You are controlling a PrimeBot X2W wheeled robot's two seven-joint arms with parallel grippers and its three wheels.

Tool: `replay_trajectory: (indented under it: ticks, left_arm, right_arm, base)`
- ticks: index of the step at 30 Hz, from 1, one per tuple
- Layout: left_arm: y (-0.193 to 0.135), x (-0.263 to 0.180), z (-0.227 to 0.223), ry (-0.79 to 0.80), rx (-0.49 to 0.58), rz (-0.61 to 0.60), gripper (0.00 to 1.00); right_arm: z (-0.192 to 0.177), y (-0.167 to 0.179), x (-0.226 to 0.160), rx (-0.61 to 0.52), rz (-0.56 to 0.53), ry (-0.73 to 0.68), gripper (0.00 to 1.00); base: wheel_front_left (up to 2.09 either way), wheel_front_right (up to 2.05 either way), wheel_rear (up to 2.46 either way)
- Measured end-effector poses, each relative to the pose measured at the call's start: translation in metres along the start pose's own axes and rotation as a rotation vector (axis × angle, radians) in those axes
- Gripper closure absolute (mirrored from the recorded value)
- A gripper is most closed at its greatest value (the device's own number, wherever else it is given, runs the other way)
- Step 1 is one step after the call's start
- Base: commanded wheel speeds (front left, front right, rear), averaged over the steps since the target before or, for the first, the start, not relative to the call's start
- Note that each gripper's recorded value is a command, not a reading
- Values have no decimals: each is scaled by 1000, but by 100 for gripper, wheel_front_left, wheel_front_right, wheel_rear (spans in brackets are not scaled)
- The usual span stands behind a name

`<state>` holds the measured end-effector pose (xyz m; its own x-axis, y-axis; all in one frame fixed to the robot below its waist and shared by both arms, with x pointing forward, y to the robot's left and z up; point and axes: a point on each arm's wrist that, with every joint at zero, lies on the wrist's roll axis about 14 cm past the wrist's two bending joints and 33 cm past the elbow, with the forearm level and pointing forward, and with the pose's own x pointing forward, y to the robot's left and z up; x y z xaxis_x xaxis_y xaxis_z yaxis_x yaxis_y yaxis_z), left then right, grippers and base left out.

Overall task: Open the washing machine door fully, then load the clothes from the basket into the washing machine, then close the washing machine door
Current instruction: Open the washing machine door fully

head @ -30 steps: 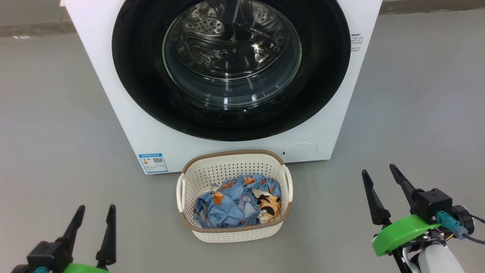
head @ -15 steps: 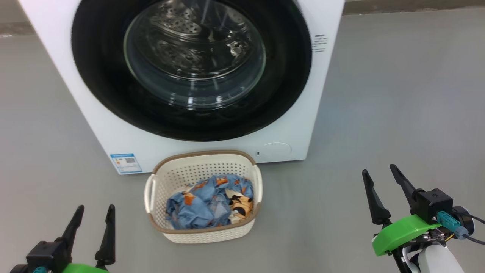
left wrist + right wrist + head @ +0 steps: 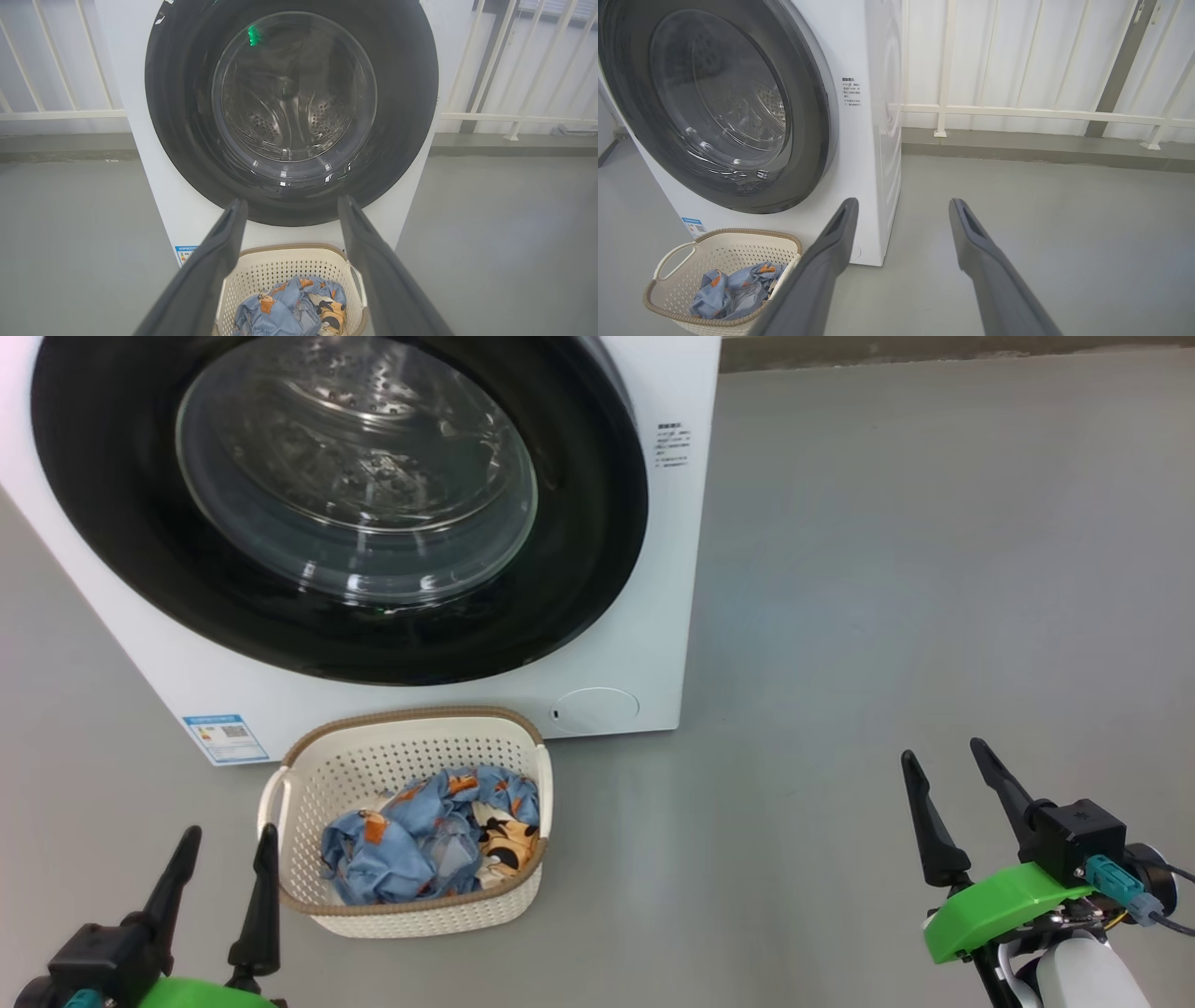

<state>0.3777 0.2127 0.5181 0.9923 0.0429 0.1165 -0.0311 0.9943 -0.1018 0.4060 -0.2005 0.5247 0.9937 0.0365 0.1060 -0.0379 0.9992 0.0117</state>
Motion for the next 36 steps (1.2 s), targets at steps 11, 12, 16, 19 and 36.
replay_trajectory:
  ticks: [11,12,16,19,36]
  left_arm:
    - [-3,0,5,-17,0,-9,0]
    - [-3,0,6,-19,1,-10,0]
    - [-5,0,8,-24,1,-14,0]
    - [-6,0,8,-26,1,-18,0]
    - [-12,-2,10,-34,0,-33,0]
  right_arm:
    - [1,1,0,0,4,-4,0]
    - [1,1,0,0,4,-4,0]
    - [1,1,1,15,1,-5,0]
    - [1,2,1,18,3,-5,0]
    - [0,-7,12,158,-57,-18,0]
  base:
    - [17,17,-35]
    - [0,0,0]
    - [0,0,0]
    - [0,0,0]
    - [0,0,0]
